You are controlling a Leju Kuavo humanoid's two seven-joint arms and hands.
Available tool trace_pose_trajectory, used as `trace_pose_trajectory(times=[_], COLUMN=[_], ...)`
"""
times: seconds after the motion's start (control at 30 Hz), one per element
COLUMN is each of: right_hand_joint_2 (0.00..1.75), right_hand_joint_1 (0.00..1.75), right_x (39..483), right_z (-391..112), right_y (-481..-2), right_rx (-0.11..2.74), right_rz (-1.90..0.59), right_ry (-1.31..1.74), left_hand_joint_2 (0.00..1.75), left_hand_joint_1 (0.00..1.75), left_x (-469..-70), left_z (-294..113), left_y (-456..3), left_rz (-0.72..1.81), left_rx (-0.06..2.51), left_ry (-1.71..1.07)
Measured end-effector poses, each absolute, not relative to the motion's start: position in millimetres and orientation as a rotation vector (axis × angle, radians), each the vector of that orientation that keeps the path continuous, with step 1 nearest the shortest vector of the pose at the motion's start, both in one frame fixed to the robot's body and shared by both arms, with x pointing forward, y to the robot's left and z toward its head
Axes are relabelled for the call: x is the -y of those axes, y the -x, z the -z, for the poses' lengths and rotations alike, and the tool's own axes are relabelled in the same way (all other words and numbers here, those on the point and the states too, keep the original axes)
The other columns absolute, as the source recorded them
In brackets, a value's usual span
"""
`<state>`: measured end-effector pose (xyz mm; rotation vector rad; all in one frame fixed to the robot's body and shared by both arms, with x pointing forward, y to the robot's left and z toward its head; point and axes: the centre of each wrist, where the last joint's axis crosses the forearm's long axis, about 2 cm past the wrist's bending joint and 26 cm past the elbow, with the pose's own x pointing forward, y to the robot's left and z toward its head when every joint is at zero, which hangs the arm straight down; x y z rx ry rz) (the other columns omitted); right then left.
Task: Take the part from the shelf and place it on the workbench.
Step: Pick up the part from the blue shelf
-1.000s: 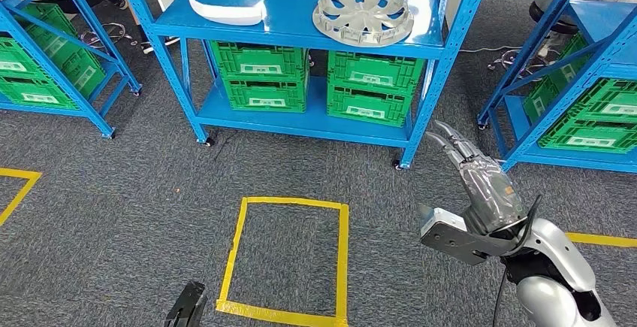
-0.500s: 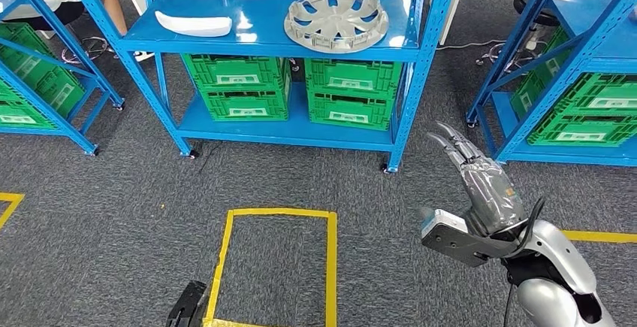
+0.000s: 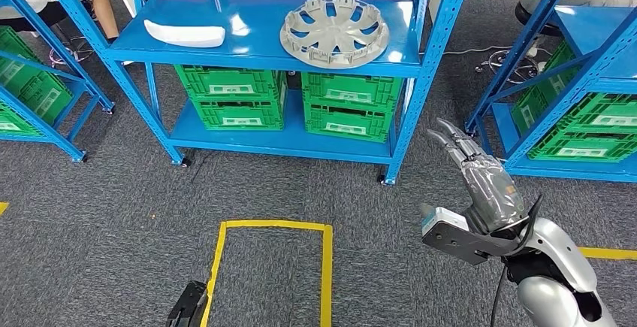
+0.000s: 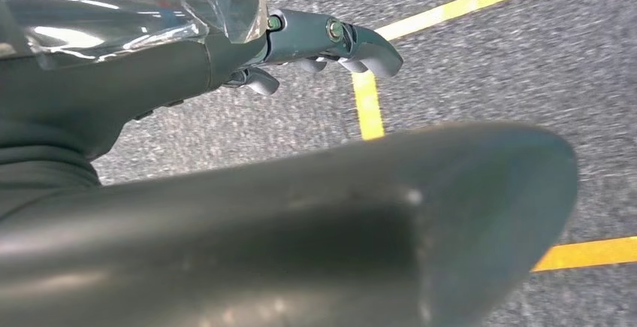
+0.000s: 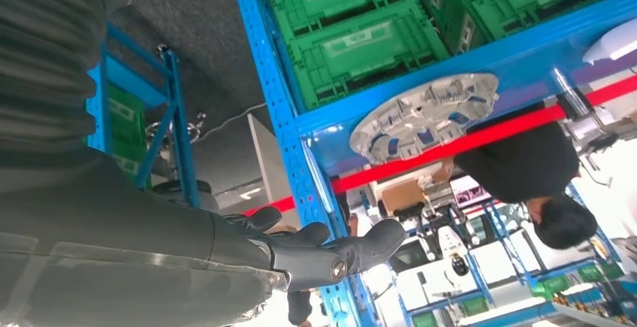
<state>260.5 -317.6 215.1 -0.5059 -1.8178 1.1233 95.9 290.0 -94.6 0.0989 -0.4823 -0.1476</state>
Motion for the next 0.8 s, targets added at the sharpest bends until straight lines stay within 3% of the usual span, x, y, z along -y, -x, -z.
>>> trace_pose_trajectory(times=[0.8], right_hand_joint_2=[1.75], right_hand_joint_1=[0.0], right_x=[317.1], right_z=[-214.8], right_y=[-257.8], right_rx=[1.819], right_rz=[-1.122], right_ry=[0.502], left_hand_joint_2=[0.0], left_hand_joint_1=[0.0], left_x=[-294.5], left_z=[93.7], left_y=[-99.1], left_rz=[0.154], left_rx=[0.485], left_ry=[-0.113])
